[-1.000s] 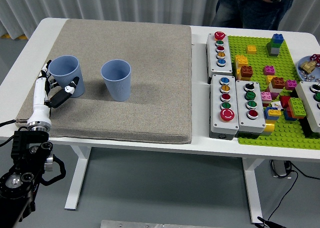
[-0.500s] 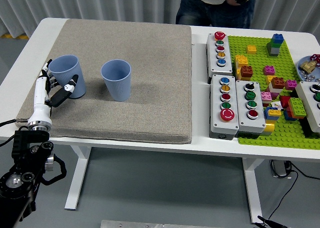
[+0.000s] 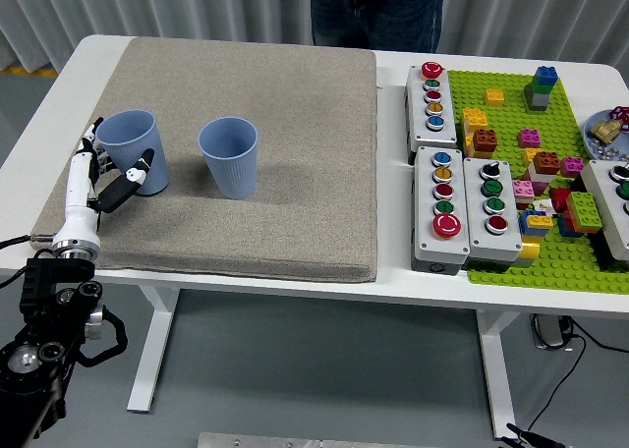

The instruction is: Pick cup pour cup place

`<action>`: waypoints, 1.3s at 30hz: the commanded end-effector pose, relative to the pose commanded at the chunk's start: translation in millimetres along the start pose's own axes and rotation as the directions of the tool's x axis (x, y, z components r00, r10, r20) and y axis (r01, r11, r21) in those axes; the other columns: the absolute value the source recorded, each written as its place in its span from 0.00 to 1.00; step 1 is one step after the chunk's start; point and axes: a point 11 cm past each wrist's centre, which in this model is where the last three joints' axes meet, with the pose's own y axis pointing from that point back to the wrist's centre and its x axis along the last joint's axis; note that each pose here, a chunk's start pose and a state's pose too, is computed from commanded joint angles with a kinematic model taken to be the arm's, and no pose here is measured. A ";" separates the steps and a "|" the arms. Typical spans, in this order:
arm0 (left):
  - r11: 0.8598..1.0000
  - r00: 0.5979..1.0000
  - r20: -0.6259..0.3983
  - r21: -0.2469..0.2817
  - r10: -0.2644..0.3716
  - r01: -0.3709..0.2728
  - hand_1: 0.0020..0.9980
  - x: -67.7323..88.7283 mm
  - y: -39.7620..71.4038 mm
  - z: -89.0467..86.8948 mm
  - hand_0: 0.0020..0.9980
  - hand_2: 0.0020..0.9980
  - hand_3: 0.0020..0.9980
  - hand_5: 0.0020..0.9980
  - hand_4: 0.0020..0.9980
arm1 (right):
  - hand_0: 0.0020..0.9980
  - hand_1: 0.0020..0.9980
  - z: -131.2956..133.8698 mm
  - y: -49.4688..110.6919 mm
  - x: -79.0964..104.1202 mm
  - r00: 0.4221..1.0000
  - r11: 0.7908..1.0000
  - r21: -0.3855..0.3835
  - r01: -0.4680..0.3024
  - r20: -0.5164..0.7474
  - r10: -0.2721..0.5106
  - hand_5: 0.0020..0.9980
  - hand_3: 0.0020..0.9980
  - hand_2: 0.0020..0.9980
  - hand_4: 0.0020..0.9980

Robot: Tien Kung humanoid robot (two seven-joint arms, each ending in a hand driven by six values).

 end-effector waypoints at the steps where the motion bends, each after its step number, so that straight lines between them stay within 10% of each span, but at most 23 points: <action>1: 1.000 1.000 0.000 -0.001 0.000 0.000 0.64 0.1 -0.1 0.1 0.64 0.81 1.00 0.32 0.74 | 0.77 0.71 0.0 0.0 0.0 1.000 1.000 0.000 0.000 0.000 0.000 0.24 0.63 0.75 0.20; 13: 1.000 1.000 -0.008 -0.008 0.014 -0.014 0.64 1.3 1.5 -0.3 0.65 0.80 0.91 0.34 0.73 | 0.77 0.70 0.6 -0.2 -0.2 1.000 1.000 -0.003 -0.001 -0.003 0.001 0.24 0.63 0.75 0.21; 14: 1.000 1.000 -0.009 -0.009 0.019 -0.019 0.64 1.8 1.6 -0.2 0.65 0.80 0.75 0.34 0.74 | 0.77 0.70 0.8 -0.2 -0.1 1.000 1.000 -0.003 -0.001 -0.002 0.001 0.24 0.63 0.75 0.21; 39: 1.000 1.000 0.005 -0.030 0.007 -0.007 0.61 -3.3 3.7 3.2 0.63 0.77 0.72 0.37 0.73 | 0.77 0.70 0.1 -0.1 0.0 1.000 1.000 -0.001 -0.003 -0.003 0.003 0.24 0.63 0.75 0.20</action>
